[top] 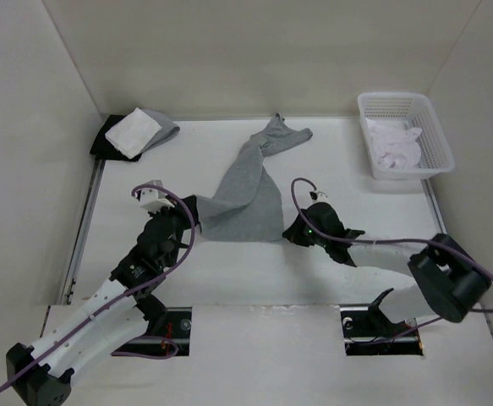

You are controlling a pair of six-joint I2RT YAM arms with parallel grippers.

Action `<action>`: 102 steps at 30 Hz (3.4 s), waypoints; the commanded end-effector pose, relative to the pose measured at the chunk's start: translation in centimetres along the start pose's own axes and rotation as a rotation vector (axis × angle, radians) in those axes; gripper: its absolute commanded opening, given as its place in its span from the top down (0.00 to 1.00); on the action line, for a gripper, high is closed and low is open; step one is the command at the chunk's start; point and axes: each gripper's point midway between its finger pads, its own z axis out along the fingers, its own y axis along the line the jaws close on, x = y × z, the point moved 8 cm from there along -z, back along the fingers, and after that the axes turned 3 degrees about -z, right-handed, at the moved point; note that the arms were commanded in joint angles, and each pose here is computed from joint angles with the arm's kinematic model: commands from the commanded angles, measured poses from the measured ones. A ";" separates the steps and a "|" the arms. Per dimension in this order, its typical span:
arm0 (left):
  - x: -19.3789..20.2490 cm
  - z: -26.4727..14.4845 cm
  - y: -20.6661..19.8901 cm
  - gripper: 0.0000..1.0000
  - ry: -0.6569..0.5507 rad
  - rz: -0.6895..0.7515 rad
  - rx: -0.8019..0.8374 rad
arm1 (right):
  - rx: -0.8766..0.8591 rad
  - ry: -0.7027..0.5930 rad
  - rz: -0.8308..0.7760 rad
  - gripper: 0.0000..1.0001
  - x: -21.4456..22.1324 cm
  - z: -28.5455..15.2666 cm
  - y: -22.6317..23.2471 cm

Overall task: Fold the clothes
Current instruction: Flatten the tank top out, then fold the tank top

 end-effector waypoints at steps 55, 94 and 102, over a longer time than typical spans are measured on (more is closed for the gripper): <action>-33.1 10.8 -13.3 0.98 -0.568 -0.101 0.177 | -0.174 -1.109 -0.295 1.00 -41.3 -30.8 21.1; -3.7 -5.1 2.6 1.00 -0.062 -0.195 -0.174 | -0.041 -0.208 -0.181 1.00 1.9 -18.1 3.6; -6.3 12.0 -0.5 1.00 -0.224 -0.152 -0.233 | 0.029 -0.513 -0.102 1.00 -15.9 -11.1 4.3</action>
